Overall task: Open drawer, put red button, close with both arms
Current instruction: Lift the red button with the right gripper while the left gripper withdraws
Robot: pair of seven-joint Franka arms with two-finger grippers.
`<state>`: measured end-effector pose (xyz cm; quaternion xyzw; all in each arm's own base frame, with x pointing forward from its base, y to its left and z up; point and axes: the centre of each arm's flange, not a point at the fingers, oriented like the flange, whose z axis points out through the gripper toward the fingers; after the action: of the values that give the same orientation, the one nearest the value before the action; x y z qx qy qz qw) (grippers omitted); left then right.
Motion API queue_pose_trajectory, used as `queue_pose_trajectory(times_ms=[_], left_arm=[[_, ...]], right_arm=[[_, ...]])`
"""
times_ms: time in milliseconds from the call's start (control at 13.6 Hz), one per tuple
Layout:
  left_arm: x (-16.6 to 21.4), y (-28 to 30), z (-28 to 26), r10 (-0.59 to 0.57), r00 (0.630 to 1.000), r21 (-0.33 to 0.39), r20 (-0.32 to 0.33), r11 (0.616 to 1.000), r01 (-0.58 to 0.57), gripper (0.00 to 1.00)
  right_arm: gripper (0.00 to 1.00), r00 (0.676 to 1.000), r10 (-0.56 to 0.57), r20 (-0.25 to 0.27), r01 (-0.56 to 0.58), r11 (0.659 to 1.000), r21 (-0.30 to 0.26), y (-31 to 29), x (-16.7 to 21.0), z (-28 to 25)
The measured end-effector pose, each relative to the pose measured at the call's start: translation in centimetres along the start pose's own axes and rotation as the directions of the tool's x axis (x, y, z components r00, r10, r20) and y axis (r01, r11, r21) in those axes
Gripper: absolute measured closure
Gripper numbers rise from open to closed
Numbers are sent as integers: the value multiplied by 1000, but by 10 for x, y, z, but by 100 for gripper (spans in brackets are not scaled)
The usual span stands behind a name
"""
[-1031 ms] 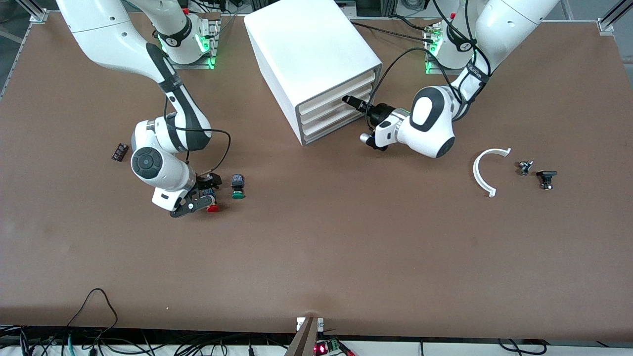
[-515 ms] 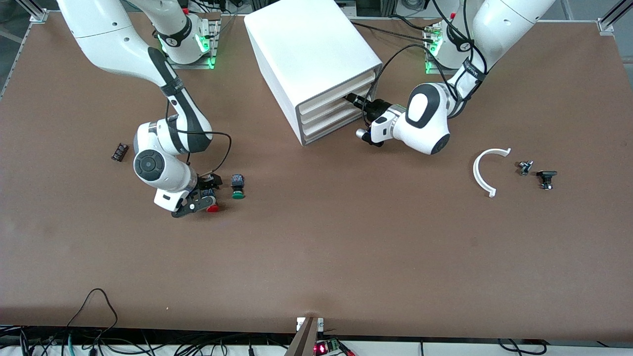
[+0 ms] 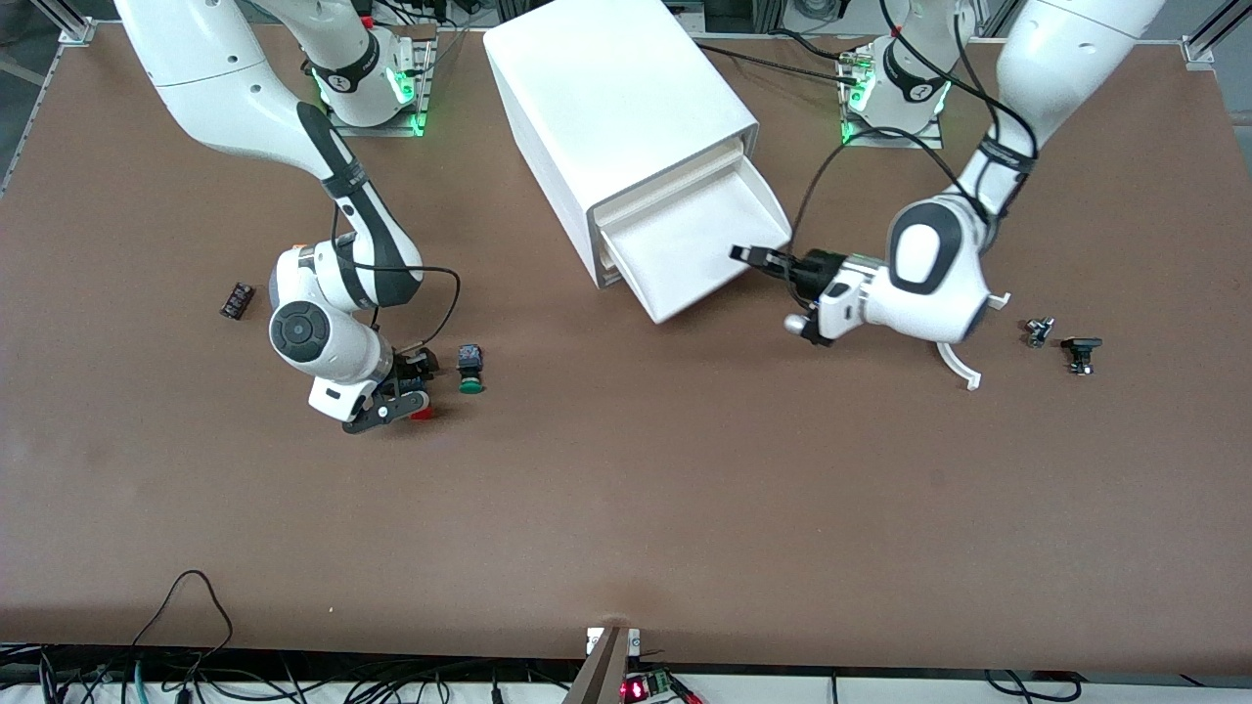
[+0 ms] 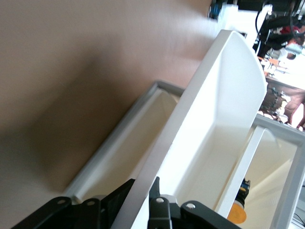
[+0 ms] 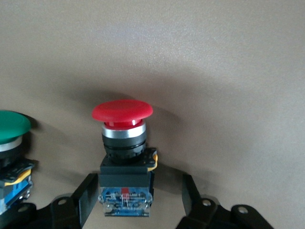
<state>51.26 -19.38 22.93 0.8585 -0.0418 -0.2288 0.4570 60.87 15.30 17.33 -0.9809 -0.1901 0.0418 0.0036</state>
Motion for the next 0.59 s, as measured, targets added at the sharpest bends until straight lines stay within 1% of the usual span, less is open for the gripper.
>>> queue_pose_trajectory(times_ms=[74, 147, 221, 294, 368, 442, 589], left_arm=[[2, 1, -5, 7, 1000, 7, -8, 1000, -6, 84], [3, 1, -6, 9, 1000, 13, -11, 1000, -9, 81], [3, 1, -7, 10, 1000, 17, -13, 1000, -10, 80], [5, 0, -11, 10, 999, 31, -32, 999, -9, 73], [7, -2, -24, 13, 997, 52, -71, 999, -9, 63], [9, -3, -47, 22, 992, 82, -124, 997, -12, 52], [6, 3, -113, 81, 965, 190, -249, 981, -33, 32]], right_arm=[[27, 1000, 0, -2, 0, 1000, 0, 0, 1, -1], [38, 1000, 0, -9, 0, 1000, -1, 1, 3, -4], [52, 1000, 0, -18, 0, 1000, -3, 1, 6, -8], [59, 1000, 0, -26, 0, 1000, -4, 1, 9, -11], [59, 1000, 0, -30, 0, 1000, -4, 1, 10, -12], [59, 999, 0, -32, 0, 1000, -4, 1, 11, -13], [59, 999, -1, -39, 0, 1000, -5, 2, 14, -18]])
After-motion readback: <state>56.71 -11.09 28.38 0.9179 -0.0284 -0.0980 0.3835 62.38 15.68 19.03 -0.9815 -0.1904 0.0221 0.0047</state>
